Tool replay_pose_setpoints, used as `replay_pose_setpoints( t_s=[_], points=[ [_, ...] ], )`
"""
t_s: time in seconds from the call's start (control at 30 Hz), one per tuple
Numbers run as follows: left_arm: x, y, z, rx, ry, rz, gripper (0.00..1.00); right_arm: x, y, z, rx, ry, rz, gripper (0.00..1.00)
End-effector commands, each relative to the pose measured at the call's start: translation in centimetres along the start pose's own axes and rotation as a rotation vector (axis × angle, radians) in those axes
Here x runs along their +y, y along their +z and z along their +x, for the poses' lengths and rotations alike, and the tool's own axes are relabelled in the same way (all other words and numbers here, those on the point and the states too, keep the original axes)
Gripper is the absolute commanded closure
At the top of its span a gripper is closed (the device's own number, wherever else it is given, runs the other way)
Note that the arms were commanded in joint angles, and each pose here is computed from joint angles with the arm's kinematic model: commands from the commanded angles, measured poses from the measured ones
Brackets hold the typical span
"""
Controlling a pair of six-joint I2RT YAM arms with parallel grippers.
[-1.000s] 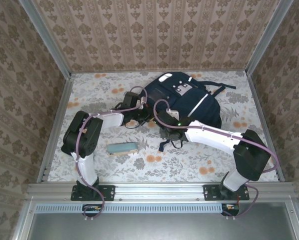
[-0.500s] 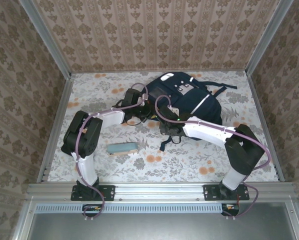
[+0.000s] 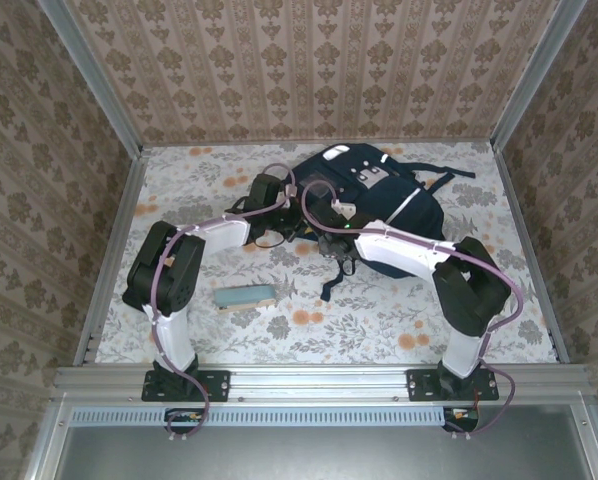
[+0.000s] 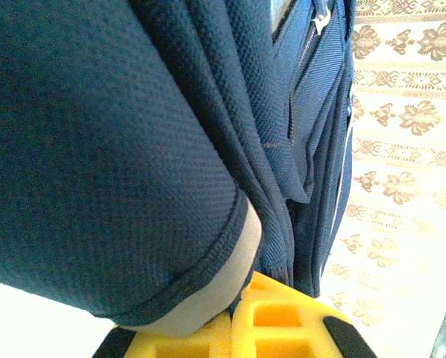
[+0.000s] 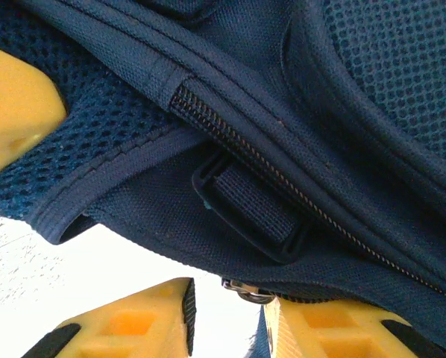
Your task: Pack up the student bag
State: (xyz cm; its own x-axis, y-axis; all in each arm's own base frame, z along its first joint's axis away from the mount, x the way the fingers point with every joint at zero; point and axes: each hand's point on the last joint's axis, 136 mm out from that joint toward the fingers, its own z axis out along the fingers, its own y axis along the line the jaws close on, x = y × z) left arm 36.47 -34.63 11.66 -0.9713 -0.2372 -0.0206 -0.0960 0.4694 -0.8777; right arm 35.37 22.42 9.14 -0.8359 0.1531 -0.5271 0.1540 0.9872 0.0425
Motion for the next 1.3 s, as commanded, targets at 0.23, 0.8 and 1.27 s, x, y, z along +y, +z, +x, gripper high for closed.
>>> replay_pose_setpoints(
  t_s=[0.23, 0.8, 1.27],
  points=[
    [-6.0, -1.0, 1.6, 0.060, 0.087, 0.146, 1.00, -1.7, 0.9, -4.5, -0.179, -0.042, 0.168, 0.75],
    [-6.6, -1.1, 1.8, 0.078, 0.059, 0.186, 1.00, -1.6, 1.3, -6.9, -0.270, -0.055, 0.166, 0.81],
    [-2.2, -1.7, -1.7, -0.023, 0.041, 0.068, 1.00, -5.9, -0.5, 0.6, 0.017, -0.097, 0.163, 0.96]
  ],
)
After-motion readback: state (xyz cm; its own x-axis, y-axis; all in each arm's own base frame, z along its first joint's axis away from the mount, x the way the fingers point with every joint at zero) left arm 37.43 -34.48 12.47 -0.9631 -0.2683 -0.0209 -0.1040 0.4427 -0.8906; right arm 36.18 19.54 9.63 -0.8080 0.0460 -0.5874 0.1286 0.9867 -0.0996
